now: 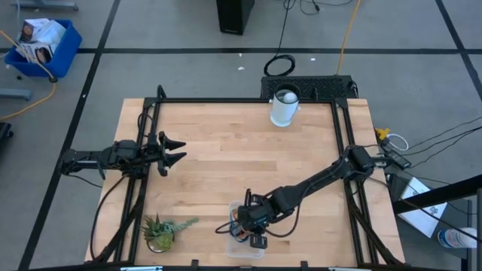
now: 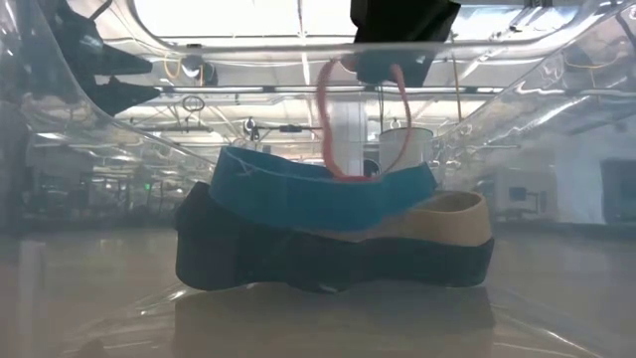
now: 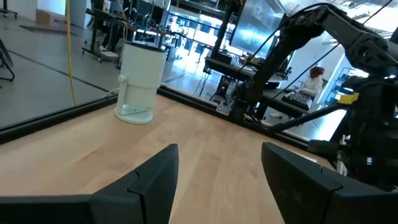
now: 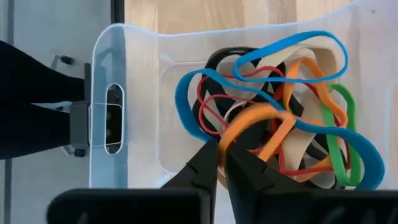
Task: Pick and place rubber bands into bin
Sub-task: Put the orange rubber band into the transparent bin, then return to Home Position
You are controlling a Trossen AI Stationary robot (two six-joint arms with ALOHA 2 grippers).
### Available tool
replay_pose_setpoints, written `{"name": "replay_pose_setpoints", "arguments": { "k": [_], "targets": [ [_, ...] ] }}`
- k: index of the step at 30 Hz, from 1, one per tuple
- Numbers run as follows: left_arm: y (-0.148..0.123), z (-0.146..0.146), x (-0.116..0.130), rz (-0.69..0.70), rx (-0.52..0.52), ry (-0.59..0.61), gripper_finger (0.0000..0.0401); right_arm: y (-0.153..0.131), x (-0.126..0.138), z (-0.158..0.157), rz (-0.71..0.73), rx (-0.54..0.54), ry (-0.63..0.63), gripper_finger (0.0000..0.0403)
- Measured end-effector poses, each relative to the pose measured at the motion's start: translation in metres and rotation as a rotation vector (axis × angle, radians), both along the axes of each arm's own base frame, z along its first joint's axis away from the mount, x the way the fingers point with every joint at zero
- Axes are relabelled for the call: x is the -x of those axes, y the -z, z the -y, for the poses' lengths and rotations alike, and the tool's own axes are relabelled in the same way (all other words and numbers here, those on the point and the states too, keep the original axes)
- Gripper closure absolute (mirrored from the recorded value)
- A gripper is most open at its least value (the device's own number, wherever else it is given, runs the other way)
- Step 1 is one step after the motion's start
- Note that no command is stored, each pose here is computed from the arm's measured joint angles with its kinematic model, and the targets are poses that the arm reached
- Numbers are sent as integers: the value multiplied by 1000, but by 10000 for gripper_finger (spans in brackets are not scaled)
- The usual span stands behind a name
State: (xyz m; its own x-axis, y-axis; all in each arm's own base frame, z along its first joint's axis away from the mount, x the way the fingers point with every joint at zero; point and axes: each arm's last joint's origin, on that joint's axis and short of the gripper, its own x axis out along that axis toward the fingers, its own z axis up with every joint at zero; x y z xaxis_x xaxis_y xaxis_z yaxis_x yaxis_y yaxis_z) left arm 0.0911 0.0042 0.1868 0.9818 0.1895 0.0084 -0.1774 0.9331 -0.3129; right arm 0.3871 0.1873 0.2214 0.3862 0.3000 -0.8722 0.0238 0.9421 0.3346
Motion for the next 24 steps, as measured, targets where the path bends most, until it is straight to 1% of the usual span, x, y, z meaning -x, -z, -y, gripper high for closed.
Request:
{"name": "replay_pose_setpoints", "arguments": {
  "k": [4,11,14,20,22,24],
  "targets": [
    [0,0,0,1,0,0,164,0,-1,1,1,-6,12,358],
    [0,0,0,0,1,0,164,0,-3,4,1,-12,30,290],
    [0,0,0,0,2,1,164,-6,-4,6,42,-17,12,269],
    [0,0,0,1,2,1,164,-44,1,18,179,-28,-31,253],
    [0,0,0,0,2,1,164,-61,7,24,221,-27,-33,253],
    [0,0,0,0,2,0,164,-81,15,32,292,-4,-22,255]
  ]
}}
